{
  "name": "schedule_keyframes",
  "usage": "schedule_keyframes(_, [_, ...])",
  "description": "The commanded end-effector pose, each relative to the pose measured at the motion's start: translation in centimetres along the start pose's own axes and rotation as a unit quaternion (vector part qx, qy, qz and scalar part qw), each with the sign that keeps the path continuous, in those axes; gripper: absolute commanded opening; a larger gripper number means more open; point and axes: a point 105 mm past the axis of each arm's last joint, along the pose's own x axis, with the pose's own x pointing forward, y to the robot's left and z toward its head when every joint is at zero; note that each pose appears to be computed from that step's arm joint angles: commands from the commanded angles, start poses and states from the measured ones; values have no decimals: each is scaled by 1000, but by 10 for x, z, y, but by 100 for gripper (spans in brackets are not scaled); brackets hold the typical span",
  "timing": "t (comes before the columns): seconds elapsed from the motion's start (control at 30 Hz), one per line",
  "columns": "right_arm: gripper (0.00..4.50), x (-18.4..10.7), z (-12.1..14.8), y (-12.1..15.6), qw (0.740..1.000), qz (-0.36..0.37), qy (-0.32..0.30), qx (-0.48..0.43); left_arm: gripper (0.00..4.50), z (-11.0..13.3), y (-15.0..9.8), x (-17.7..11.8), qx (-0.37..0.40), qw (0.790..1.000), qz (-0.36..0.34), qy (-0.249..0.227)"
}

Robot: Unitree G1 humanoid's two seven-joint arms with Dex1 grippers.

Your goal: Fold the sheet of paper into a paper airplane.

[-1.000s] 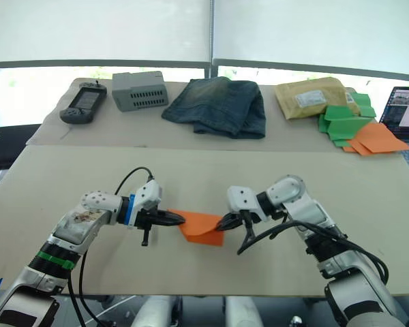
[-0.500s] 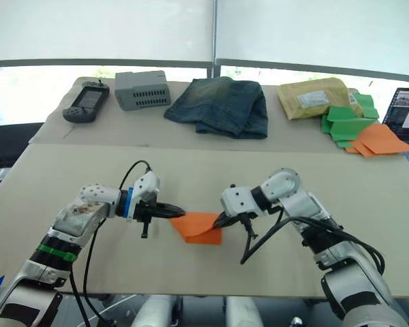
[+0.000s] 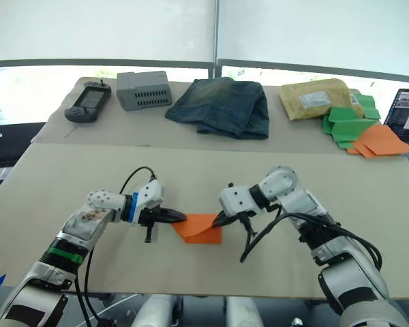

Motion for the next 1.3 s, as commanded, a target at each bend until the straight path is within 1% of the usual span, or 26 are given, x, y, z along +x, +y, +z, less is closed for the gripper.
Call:
schedule_keyframes(0.03, [5, -3, 6, 2, 1000, 6, -11, -15, 0, -13, 1, 5, -16, 1000, -1, 18])
schedule_keyframes(0.17, [5, -3, 6, -1, 999, -32, -24, 14, 0, -16, -3, 7, -26, 1000, -6, 14])
schedule_keyframes(0.23, [62, -3, 7, 0, 997, -52, -34, 35, 0, -17, -4, 7, -34, 999, -6, 10])
schedule_keyframes(0.37, [188, -8, 3, 2, 993, -108, -19, 44, 0, -19, -6, 7, -40, 999, -6, 8])
schedule_keyframes(0.43, [188, -13, 2, 6, 988, -132, -25, 74, 0, -19, -6, 7, -40, 999, -6, 8])
schedule_keyframes(0.57, [188, -19, 5, 14, 973, -185, -56, 128, 0, -19, -5, 7, -41, 999, -7, 8])
schedule_keyframes(0.67, [188, -16, 3, 25, 960, -214, -68, 168, 0, -18, -3, 7, -40, 999, -7, 8])
schedule_keyframes(0.77, [188, -9, 3, 35, 951, -224, -78, 197, 0, -16, -1, 8, -39, 999, -7, 7])
schedule_keyframes(0.87, [188, -4, 5, 35, 943, -242, -93, 208, 0, -15, 2, 9, -37, 999, -7, 7])
schedule_keyframes(1.1, [188, 1, 2, 34, 938, -256, -95, 213, 0, -10, 1, 11, -40, 999, -10, -3])
schedule_keyframes(1.13, [165, 1, 2, 34, 936, -257, -99, 219, 0, -10, 0, 11, -41, 999, -11, -2])
schedule_keyframes(1.2, [102, 1, 0, 34, 931, -256, -107, 239, 0, -11, 0, 11, -41, 999, -11, -2])
schedule_keyframes(1.3, [3, 2, -3, 35, 913, -244, -128, 302, 0, -11, -1, 12, -42, 999, -11, -2])
